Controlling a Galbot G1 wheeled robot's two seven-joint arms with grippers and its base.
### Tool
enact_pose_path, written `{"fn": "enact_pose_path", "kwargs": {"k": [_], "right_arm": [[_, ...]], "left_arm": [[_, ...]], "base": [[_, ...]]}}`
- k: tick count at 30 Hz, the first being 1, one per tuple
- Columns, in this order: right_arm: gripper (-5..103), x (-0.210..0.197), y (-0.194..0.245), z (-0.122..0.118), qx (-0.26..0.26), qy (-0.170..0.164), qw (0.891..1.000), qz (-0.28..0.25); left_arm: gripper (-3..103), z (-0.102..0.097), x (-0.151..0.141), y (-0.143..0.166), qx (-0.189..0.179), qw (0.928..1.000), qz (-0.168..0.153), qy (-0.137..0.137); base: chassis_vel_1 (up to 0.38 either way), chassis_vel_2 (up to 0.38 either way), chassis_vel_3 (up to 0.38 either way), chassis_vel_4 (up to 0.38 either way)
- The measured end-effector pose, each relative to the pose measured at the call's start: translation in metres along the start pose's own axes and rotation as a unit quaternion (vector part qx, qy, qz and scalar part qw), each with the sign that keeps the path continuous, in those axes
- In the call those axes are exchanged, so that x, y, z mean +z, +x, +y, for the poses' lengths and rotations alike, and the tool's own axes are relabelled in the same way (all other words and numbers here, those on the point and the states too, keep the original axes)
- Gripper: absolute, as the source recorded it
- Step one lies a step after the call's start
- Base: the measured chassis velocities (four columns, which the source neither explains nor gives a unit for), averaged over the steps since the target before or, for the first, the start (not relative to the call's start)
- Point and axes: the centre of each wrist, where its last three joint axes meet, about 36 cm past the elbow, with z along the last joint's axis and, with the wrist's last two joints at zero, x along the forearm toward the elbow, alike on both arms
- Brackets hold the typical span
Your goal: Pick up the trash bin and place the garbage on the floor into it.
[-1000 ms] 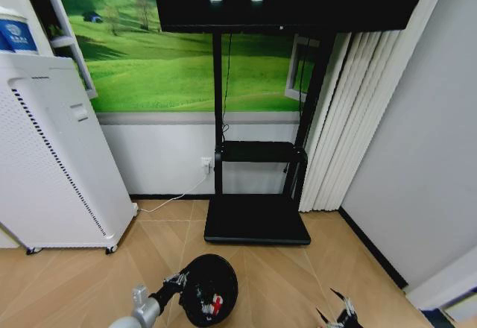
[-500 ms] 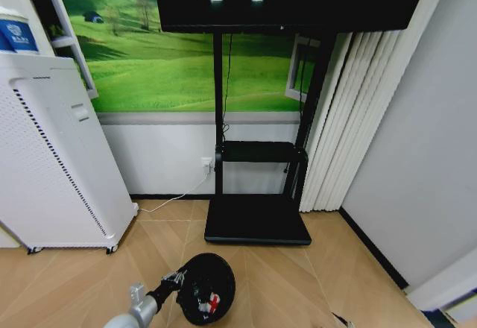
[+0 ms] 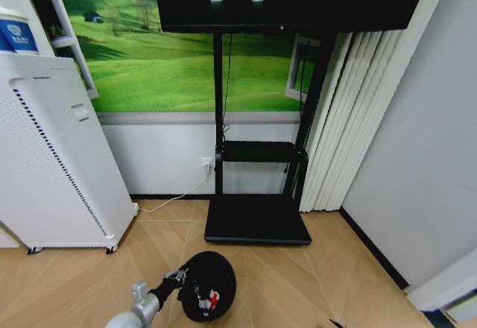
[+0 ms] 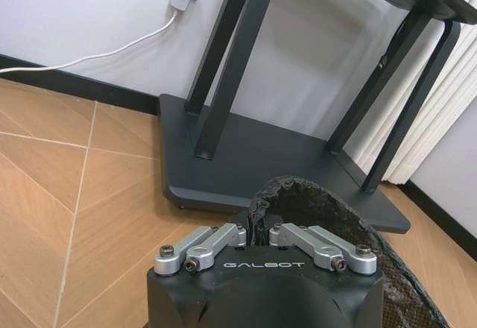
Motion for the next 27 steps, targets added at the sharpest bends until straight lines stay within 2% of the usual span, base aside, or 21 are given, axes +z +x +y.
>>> {"fn": "enact_pose_path", "kwargs": {"k": [7, 8, 9, 10, 11, 13, 14, 17, 18, 20, 21, 23, 24, 27], "right_arm": [[101, 0.009, -0.003, -0.006, 0.001, -0.007, 1.000, 0.020], [97, 0.009, -0.005, -0.007, 0.002, -0.007, 1.000, 0.021], [97, 0.009, -0.005, -0.007, 0.002, -0.007, 1.000, 0.021], [92, 0.009, -0.007, -0.007, 0.002, -0.007, 1.000, 0.022], [92, 0.009, -0.007, -0.007, 0.002, -0.007, 1.000, 0.022], [82, 0.010, -0.010, -0.006, 0.001, -0.007, 1.000, 0.023], [82, 0.010, -0.010, -0.006, 0.001, -0.007, 1.000, 0.023], [65, 0.011, -0.009, -0.002, -0.001, -0.012, 1.000, 0.025], [65, 0.011, -0.009, -0.002, -0.001, -0.012, 1.000, 0.025], [54, 0.011, -0.008, -0.004, 0.004, -0.019, 0.999, 0.026], [54, 0.011, -0.008, -0.004, 0.004, -0.019, 0.999, 0.026], [44, 0.012, -0.003, -0.008, 0.004, -0.021, 0.999, 0.029], [44, 0.012, -0.003, -0.008, 0.004, -0.021, 0.999, 0.029], [35, 0.015, 0.002, -0.008, 0.006, -0.025, 0.999, 0.033]], "left_arm": [[7, -0.001, -0.001, 0.001, 0.003, 1.0000, -0.001, -0.001], [7, -0.001, -0.002, 0.001, 0.004, 1.0000, -0.001, -0.001], [7, -0.001, -0.002, 0.001, 0.004, 1.0000, -0.001, -0.001], [7, -0.002, -0.003, 0.001, 0.005, 1.0000, -0.003, 0.000], [7, -0.002, -0.003, 0.001, 0.005, 1.0000, -0.003, 0.000], [7, -0.006, -0.005, 0.000, 0.009, 0.9999, -0.005, 0.004], [7, -0.006, -0.005, 0.000, 0.009, 0.9999, -0.005, 0.004], [7, -0.009, -0.006, 0.001, 0.014, 0.9999, -0.006, 0.007], [7, -0.009, -0.006, 0.001, 0.014, 0.9999, -0.006, 0.007], [7, -0.010, -0.007, 0.002, 0.016, 0.9998, -0.005, 0.006], [7, -0.010, -0.007, 0.002, 0.016, 0.9998, -0.005, 0.006], [7, -0.012, -0.008, 0.002, 0.020, 0.9998, -0.006, 0.008], [7, -0.012, -0.008, 0.002, 0.020, 0.9998, -0.006, 0.008], [7, -0.014, -0.006, 0.001, 0.023, 0.9997, -0.005, 0.009]], "base": [[0.000, 0.000, 0.000, 0.000], [0.000, 0.000, 0.000, 0.000], [0.000, 0.000, 0.000, 0.000], [0.000, 0.000, 0.000, 0.000], [0.000, 0.000, 0.000, 0.000], [0.000, 0.000, 0.000, 0.000], [0.000, 0.000, 0.000, 0.000], [0.000, 0.000, 0.000, 0.000], [0.000, 0.000, 0.000, 0.000], [0.000, 0.000, 0.000, 0.000], [0.000, 0.000, 0.000, 0.000], [0.000, 0.000, 0.000, 0.000], [0.000, 0.000, 0.000, 0.000], [0.000, 0.000, 0.000, 0.000]]}}
